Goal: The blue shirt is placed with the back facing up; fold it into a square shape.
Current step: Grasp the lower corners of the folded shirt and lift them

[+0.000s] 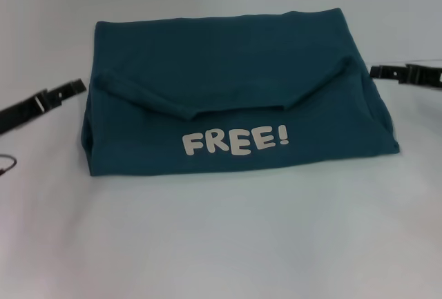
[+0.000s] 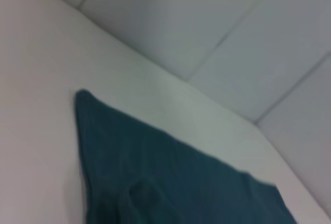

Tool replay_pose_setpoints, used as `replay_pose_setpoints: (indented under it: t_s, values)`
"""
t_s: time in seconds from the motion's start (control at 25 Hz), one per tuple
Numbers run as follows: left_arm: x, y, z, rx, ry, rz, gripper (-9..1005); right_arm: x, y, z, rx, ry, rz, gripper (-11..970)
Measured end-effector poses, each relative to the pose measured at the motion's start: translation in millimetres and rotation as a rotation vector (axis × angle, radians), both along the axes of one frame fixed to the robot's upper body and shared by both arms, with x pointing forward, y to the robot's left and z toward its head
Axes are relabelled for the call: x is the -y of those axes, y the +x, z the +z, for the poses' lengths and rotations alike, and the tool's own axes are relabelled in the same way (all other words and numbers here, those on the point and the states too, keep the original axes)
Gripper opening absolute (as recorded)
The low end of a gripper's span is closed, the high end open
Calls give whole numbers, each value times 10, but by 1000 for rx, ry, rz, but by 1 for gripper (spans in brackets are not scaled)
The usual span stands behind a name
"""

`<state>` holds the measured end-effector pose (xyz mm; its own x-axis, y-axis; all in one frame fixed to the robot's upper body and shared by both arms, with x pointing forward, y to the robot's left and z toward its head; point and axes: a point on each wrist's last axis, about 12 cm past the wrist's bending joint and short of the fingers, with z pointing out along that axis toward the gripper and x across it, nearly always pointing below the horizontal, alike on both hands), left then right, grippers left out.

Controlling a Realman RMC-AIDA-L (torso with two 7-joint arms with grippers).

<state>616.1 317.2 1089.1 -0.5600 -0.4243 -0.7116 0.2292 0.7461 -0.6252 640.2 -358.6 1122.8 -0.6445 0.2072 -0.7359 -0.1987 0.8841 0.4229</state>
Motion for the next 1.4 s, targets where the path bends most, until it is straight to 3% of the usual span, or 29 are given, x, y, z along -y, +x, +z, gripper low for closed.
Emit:
replay_pose_setpoints:
  t_s: [0.32, 0.52, 0.76, 1.4]
  values:
    - [-75, -240, -132, -19, 142, -103, 785, 185, -291, -34, -85, 123, 11, 852]
    - [-93, -376, -239, -11, 216, -156, 785, 246, -331, -40, -91, 142, -11, 852]
    - [30, -496, -356, 52, 295, -239, 785, 243, -295, 4, -87, 146, -11, 853]
    - [223, -438, -503, 102, 505, -279, 786, 247, -297, 8, -98, 164, -22, 853]
